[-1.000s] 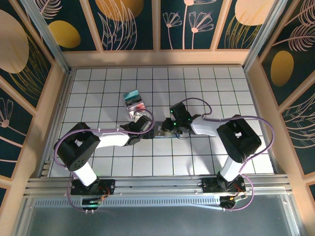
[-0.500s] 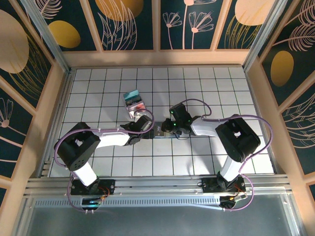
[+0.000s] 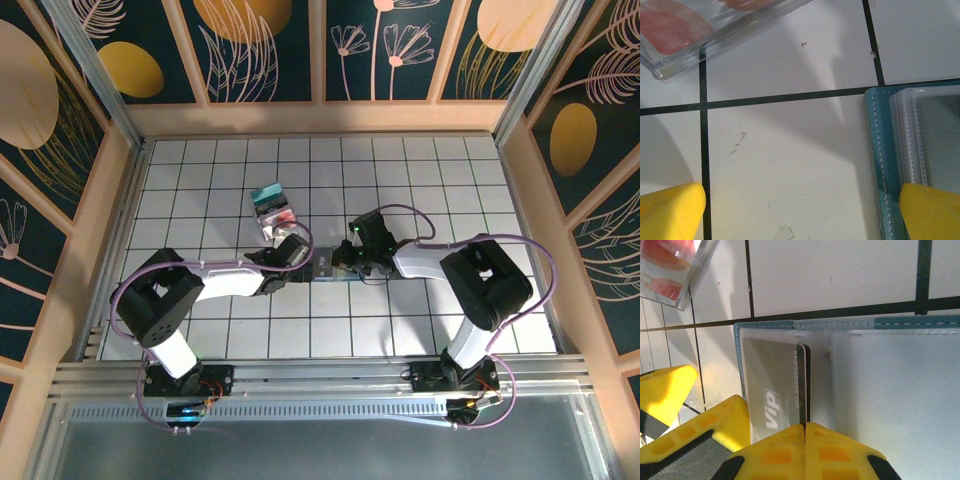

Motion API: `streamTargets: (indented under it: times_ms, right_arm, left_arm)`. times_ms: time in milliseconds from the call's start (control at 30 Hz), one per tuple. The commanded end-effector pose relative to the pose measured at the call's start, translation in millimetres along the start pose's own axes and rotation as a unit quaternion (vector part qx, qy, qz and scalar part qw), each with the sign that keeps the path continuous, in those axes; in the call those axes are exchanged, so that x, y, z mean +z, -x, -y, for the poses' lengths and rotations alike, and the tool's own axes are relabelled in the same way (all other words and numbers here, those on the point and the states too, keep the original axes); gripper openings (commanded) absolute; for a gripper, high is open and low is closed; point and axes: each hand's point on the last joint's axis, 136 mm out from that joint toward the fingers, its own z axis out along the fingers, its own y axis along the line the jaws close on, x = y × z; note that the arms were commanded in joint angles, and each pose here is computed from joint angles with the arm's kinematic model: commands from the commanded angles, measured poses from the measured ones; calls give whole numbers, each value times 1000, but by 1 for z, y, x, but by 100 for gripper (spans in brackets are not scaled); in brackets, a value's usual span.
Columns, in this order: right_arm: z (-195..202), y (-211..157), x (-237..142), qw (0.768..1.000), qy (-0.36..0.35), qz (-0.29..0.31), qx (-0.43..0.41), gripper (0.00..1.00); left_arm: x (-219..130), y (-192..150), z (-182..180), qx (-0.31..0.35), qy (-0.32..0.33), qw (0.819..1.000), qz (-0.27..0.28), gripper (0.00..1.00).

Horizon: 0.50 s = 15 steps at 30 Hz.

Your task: Take the credit cards out of the card holder

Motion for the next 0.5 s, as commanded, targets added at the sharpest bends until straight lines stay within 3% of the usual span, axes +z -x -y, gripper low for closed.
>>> streamTargets:
  times_ms: [0, 467]
  right_arm:
    - [-6, 2, -9, 1000, 12, 7, -1, 0]
    - [7, 5, -16, 1000, -15, 12, -2, 0]
  left_arm:
    - [-6, 2, 1, -6, 5, 1000, -4, 99]
    - [-5, 3, -3, -10, 20, 1000, -5, 99]
